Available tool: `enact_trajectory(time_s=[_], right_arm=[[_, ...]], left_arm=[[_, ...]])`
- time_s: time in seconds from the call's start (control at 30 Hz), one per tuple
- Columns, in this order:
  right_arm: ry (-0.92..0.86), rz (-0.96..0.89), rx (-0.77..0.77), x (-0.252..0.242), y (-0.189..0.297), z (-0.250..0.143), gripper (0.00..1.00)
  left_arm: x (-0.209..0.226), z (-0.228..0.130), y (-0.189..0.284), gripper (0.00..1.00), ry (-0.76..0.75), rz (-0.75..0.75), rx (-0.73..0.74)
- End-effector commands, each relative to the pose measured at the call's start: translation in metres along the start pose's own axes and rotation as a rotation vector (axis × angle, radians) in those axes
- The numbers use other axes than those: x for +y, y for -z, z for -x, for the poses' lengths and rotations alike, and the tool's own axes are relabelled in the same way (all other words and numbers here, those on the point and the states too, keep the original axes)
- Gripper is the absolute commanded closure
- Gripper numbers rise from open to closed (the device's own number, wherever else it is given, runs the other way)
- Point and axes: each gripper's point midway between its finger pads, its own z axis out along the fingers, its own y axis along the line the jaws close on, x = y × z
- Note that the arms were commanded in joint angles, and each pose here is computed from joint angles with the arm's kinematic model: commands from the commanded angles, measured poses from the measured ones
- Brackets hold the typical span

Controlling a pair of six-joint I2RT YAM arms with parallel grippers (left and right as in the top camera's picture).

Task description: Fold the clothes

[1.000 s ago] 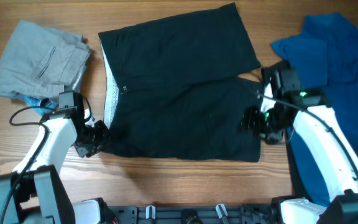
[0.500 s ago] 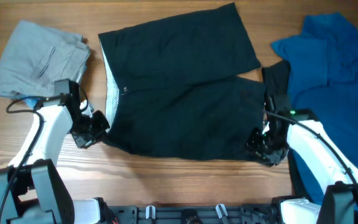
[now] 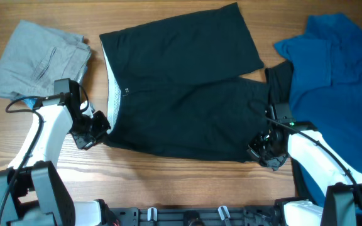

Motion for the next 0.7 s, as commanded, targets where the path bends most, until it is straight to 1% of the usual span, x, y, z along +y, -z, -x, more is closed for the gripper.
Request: enact_trajectory(time_s=[0.0,0.03,0.1,0.13,0.17,0.2,0.23,0.33,0.37,0.4,0.47,0.53,0.57,0.6,0.67], right_arm=[[0.068,-0.037,-0.016,0.004,0.022,0.008,0.96],[0.147,-0.01,0.018,0.015,0.039,0.003,0.96],[0.24,0.003,0.028,0.029,0.085,-0.001,0.96],[0.279,0.021,0.006,0.037,0.113,-0.001,0.95],[0.311,0.074,-0.033,0.049,0.156,-0.005,0.96],[0.327,0.09,-0.053,0.052,0.174,-0.007,0.96],[0.341,0.115,-0.093,0.055,0.207,-0.012,0.96],[0.367,0.21,-0.185,0.065,0.261,-0.021,0.96],[0.365,0.236,-0.219,0.069,0.27,-0.019,0.96],[0.372,0.255,-0.281,0.077,0.278,-0.009,0.96],[0.372,0.255,-0.375,0.091,0.281,0.017,0.96],[0.387,0.244,-0.427,0.104,0.279,0.039,0.96],[0.413,0.217,-0.469,0.114,0.274,0.058,0.96],[0.502,0.19,-0.527,0.133,0.267,0.085,0.96],[0.577,0.202,-0.583,0.169,0.251,0.121,0.96]], left_arm=[[0.007,0.004,0.013,0.96,-0.009,0.04,-0.015],[0.011,0.004,0.023,0.96,0.007,0.053,-0.019],[0.011,0.003,0.047,0.96,0.03,0.046,-0.035],[0.01,0.003,0.064,0.96,0.035,0.037,-0.063],[0.006,0.003,0.086,0.96,0.034,0.017,-0.122],[0.005,0.002,0.096,0.96,0.031,0.009,-0.15],[0.003,-0.001,0.11,0.96,0.024,-0.006,-0.195],[0.002,-0.018,0.149,0.96,0.026,-0.015,-0.3],[0.005,-0.02,0.158,0.96,0.05,-0.007,-0.34],[0.008,-0.021,0.168,0.96,0.076,-0.001,-0.399],[0.006,-0.016,0.175,0.96,0.094,-0.018,-0.458],[0.003,-0.009,0.176,0.96,0.083,-0.025,-0.476],[0.001,-0.004,0.176,0.96,0.078,-0.028,-0.485],[-0.001,0.005,0.173,0.96,0.078,-0.026,-0.483],[0.0,0.014,0.162,0.96,0.085,-0.011,-0.451]])
